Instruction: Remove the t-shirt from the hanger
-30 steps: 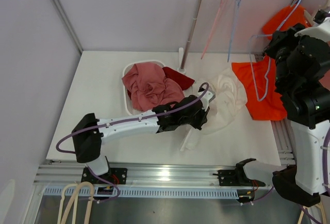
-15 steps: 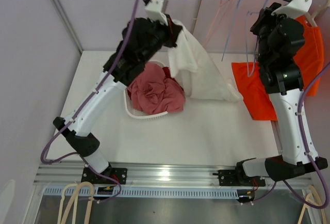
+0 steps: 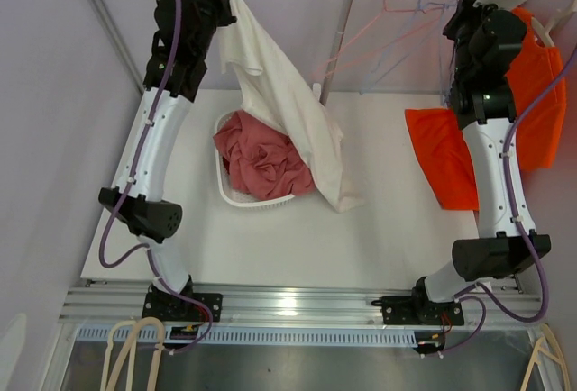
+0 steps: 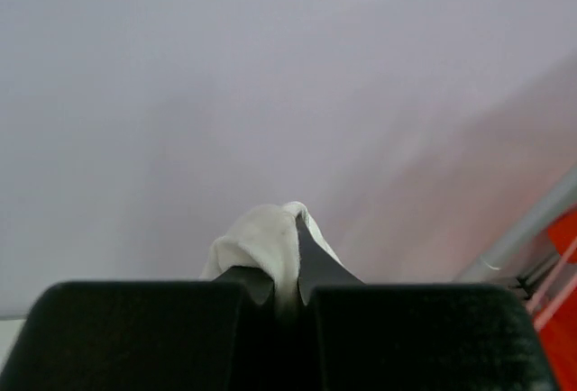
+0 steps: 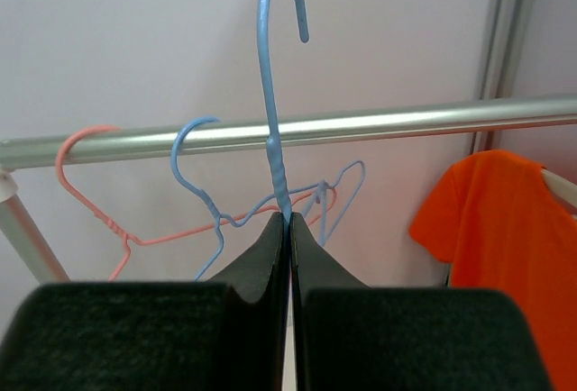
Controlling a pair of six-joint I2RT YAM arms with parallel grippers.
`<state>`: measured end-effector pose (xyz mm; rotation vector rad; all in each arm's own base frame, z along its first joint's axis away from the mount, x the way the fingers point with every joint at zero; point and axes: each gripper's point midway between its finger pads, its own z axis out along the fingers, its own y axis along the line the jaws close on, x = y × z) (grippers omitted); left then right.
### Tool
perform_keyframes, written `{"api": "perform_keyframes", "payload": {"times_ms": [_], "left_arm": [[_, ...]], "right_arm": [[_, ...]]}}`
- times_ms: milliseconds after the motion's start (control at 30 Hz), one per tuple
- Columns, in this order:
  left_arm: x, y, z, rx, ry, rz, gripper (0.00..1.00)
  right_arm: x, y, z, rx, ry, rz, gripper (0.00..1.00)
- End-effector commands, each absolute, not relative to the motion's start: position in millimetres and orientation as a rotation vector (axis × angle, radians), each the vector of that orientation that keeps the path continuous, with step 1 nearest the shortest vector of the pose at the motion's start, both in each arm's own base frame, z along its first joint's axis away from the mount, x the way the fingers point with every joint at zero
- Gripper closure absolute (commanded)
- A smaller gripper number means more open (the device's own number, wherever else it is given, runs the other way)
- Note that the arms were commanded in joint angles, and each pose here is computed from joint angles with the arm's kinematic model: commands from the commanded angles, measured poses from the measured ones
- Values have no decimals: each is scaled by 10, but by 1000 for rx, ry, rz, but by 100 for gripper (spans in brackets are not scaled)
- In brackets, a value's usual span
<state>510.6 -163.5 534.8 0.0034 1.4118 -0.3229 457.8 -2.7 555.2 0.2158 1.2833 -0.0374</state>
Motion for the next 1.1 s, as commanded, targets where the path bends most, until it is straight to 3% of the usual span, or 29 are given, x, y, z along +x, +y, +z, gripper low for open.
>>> {"api": "perform_keyframes", "payload": {"times_ms": [0,167,333,433,533,600,633,700,733,1067], "left_arm": [[4702,-1332,6264,-35,1159,-329,99],[4464,-1156,6439,-35,1117,-253,99],[4605,-1012,5823,-115,1265,-174,99],[4669,-953,5100,-252,1466,-184,99],[4610,-1025,3869,-384,1813,-201,99],[4595,-1156,3517,-407,1893,-270,99],[4563,-1188,3009,-409,1997,-252,99],[4558,-1320,2771,-403,2041,-320,99],[4479,-1345,2333,-397,2131,-310,99],[4189,-2059,1019,-177,2466,-471,99]], "right_arm": [[4645,13,5842,164,1187,-9,100],[4773,-22,5767,148,1195,-37,100],[4810,-91,5714,141,1203,-57,100],[4764,-133,5754,130,1176,-49,100],[4745,-143,5787,121,1155,-27,100],[4747,-119,5807,111,1155,-13,100],[4748,-110,5821,107,1154,-10,100],[4755,-102,5807,103,1157,-8,100],[4751,-100,5808,101,1157,-7,100],[4967,-52,5682,78,1173,8,100]]}}
